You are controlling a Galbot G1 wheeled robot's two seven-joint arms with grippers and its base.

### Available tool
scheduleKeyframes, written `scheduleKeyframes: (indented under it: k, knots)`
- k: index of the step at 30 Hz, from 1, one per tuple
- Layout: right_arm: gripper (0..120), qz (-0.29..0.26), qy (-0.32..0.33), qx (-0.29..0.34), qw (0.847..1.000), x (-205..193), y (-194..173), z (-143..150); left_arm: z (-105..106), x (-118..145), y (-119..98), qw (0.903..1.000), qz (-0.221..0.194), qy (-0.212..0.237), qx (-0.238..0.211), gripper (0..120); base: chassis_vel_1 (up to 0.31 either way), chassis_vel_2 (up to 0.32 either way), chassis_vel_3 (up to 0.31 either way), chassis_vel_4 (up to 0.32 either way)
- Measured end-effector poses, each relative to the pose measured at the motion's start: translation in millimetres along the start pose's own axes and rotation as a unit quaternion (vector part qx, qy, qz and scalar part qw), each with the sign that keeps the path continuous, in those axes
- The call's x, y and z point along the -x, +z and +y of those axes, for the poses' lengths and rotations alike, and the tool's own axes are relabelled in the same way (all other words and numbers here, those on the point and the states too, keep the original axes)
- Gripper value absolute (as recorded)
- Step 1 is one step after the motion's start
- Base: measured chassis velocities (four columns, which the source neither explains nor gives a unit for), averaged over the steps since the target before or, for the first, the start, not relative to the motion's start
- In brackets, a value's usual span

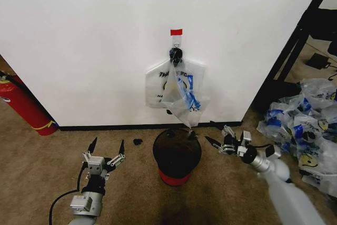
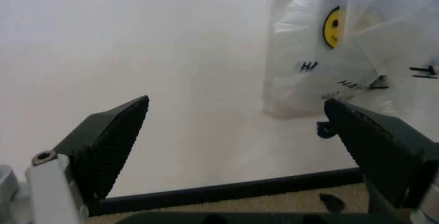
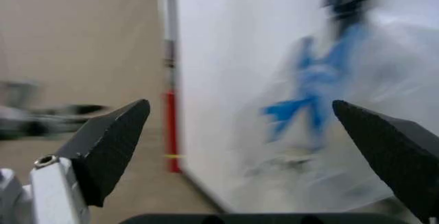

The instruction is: Pick up the garbage bag from the wall and place it over the trash bin.

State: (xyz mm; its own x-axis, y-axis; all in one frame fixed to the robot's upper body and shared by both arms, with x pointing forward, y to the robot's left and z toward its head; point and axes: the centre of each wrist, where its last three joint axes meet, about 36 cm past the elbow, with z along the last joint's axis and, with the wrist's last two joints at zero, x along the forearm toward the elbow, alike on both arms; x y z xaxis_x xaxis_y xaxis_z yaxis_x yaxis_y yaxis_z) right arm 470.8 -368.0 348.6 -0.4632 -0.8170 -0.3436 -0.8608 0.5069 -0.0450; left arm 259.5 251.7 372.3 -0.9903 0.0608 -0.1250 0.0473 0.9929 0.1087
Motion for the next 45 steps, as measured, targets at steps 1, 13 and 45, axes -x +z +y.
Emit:
scheduleKeyframes:
  k: [1, 13, 45]
  knots:
    - [100, 0.0, 0.0, 0.0, 1.0, 0, 0, 0, 0, 0, 0, 1.0, 0.0, 0.0, 0.0, 100, 0.0, 0.0, 0.0, 0.0]
    - [99, 0.066, 0.031, -0.158, 0.985, 68, -23, -21, 6, -3, 1, 1.0, -0.001, -0.007, 0.005, 100, 0.0, 0.0, 0.0, 0.0]
    - [90, 0.165, -0.025, -0.283, 0.944, 92, -50, -61, 8, -3, 1, 0.9999, -0.003, -0.009, 0.007, 100, 0.0, 0.0, 0.0, 0.0]
